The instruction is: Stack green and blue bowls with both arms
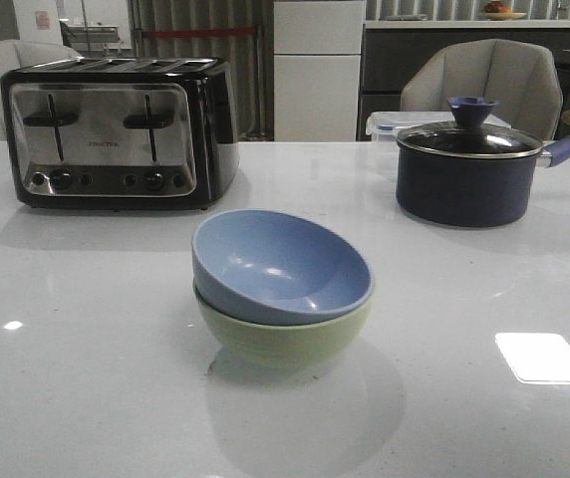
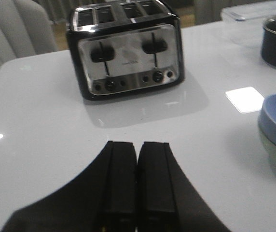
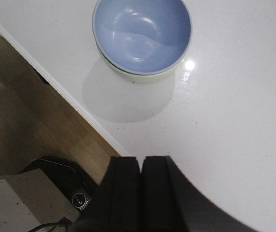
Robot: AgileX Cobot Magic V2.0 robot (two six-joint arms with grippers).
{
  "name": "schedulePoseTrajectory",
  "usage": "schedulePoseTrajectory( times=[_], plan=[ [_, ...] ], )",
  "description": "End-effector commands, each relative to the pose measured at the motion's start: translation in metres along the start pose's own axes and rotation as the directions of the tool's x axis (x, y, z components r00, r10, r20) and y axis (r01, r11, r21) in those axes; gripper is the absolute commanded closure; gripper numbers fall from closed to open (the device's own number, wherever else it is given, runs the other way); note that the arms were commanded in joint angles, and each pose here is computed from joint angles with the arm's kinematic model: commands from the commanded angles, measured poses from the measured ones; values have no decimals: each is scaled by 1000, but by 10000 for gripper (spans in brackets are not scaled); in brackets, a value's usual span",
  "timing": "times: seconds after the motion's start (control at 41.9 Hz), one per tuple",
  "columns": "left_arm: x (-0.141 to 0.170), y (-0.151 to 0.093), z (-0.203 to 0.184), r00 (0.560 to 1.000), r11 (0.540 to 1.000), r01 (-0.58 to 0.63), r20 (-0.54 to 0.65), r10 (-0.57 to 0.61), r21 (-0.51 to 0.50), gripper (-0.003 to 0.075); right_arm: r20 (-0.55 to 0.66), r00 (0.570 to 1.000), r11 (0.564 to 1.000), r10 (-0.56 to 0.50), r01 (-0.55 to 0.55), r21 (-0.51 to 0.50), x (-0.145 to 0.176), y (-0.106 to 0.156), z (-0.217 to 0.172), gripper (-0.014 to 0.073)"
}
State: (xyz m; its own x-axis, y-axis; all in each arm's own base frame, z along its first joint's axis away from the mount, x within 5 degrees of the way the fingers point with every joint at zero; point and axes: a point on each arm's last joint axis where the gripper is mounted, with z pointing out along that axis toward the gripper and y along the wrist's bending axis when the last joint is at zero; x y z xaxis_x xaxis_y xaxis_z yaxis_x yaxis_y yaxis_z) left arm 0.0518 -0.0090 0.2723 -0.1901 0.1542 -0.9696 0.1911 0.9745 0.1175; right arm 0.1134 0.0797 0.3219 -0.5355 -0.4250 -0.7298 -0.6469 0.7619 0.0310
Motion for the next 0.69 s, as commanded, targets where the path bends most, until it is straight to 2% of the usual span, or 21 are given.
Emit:
schedulePoseTrajectory(
  times=[0.0, 0.167, 0.31, 0.382, 0.669],
  plan=[
    [3, 2, -4, 982, 996, 55, 184, -42, -67, 627, 87, 996, 1000, -1, -1, 20, -11, -1, -8, 540],
    [32, 0, 0, 959, 988, 112, 274, -78, -110, 627, 87, 996, 1000, -1, -1, 20, -11, -1, -8, 540],
    [46, 0, 8, 946, 978, 184, 287, -149, -98, 627, 88, 996, 1000, -1, -1, 20, -11, -1, -8, 540],
    [54, 0, 12, 942, 978, 179, 305, -141, -102, 627, 87, 996, 1000, -1, -1, 20, -11, -1, -8, 540],
    [52, 0, 12, 912, 981, 167, 393, -114, -103, 627, 87, 996, 1000, -1, -1, 20, -11, -1, -8, 540]
  ],
)
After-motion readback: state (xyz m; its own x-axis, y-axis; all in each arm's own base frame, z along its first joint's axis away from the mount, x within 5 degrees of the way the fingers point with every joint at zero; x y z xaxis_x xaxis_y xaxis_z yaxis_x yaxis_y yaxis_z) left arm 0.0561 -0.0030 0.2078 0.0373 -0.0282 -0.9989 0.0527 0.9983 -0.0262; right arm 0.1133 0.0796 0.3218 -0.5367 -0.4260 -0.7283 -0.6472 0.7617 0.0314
